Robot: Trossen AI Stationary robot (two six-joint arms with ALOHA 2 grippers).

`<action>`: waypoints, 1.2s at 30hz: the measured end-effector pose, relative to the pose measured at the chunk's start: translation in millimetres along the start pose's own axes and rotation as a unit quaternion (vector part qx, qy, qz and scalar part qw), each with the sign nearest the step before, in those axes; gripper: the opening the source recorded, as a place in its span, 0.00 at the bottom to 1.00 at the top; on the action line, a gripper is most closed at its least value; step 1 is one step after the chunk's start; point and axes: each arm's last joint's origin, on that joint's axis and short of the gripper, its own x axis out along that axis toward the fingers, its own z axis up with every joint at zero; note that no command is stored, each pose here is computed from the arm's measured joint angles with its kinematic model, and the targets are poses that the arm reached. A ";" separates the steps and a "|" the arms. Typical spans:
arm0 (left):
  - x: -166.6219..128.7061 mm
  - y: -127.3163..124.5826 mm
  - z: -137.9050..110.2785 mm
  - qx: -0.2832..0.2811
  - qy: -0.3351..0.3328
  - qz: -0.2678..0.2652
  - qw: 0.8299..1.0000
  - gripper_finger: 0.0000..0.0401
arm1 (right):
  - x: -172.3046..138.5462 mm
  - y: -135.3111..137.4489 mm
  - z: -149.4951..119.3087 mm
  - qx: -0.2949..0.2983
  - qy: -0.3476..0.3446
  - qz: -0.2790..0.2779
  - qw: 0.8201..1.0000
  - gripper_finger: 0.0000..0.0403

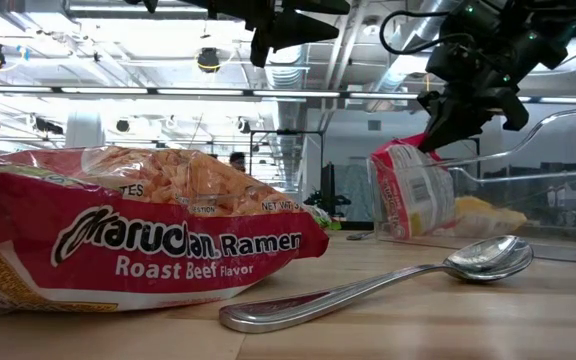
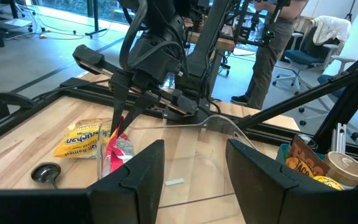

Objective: Pick & Place Food Item
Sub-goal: Put the orange noodle pack into the transparent bin, then put the green noodle pack into the transparent bin

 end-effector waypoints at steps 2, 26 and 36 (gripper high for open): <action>0.0 0.0 0.0 0.000 0.000 0.000 1.000 0.42 | 0.0 -0.1 -0.1 0.009 0.000 0.000 1.000 0.03; 0.0 0.0 0.0 0.000 0.000 0.000 1.000 0.42 | -10.9 -3.3 0.5 0.021 -0.005 -0.040 0.999 0.41; 0.0 0.0 0.0 0.000 0.000 0.000 1.000 0.42 | -41.5 -3.3 4.9 0.039 -0.069 -0.078 0.994 0.42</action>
